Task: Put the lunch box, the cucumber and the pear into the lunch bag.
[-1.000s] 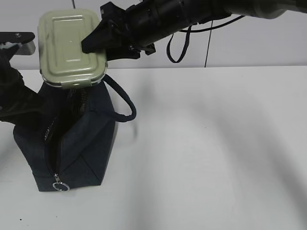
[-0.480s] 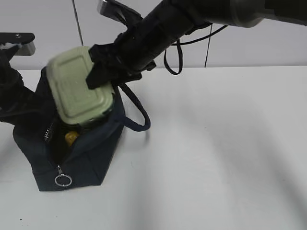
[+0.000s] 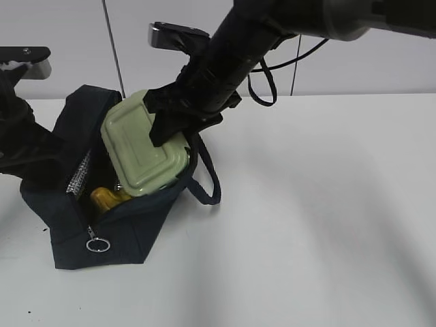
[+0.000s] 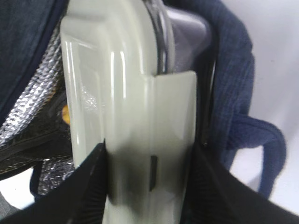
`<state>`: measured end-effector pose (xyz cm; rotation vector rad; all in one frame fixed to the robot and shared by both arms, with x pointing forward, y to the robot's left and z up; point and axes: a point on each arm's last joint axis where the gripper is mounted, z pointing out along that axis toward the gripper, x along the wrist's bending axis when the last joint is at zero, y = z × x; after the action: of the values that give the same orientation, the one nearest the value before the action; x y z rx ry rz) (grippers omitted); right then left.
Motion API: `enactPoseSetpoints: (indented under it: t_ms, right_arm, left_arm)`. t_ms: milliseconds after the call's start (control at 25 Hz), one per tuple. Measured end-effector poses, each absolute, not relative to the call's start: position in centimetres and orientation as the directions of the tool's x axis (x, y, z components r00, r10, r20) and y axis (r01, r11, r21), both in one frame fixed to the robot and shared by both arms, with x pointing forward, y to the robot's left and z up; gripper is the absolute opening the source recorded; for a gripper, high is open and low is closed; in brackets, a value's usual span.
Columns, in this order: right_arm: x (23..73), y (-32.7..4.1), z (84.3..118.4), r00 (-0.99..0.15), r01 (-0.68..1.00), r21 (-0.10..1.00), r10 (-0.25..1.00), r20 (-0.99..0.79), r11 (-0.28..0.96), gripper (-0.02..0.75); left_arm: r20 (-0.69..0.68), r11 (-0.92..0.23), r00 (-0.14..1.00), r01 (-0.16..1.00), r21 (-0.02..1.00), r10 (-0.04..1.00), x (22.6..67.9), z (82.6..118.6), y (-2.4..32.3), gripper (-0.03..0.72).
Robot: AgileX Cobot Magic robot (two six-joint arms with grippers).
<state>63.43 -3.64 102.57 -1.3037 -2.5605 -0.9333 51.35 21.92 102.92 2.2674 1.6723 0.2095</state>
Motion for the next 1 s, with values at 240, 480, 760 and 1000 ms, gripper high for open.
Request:
enactPoseSetpoints:
  t_ms: [240,480,760,1000]
  right_arm:
    - [62.3,-0.9,101.5,-0.644,0.752,0.465,0.671,0.369,0.466,0.362]
    - [62.3,0.0,102.4,-0.714,0.690,0.502,0.603,0.354,0.522,0.469]
    - [62.3,0.2,107.6,-0.773,0.615,0.568,0.563,0.294,0.548,0.515]
    - [62.8,-1.4,108.4,-0.695,0.676,0.489,0.698,0.173,0.551,0.515]
  left_arm:
    - [-0.073,-0.263,0.304,0.904,0.336,0.950,51.3,102.9,21.9,0.012]
    - [-0.073,-0.263,0.304,0.904,0.337,0.950,51.4,102.9,21.9,0.012]
    - [-0.077,-0.260,0.302,0.904,0.339,0.950,51.4,102.9,21.8,0.012]
    - [-0.080,-0.258,0.301,0.904,0.340,0.950,51.4,102.9,21.8,0.012]
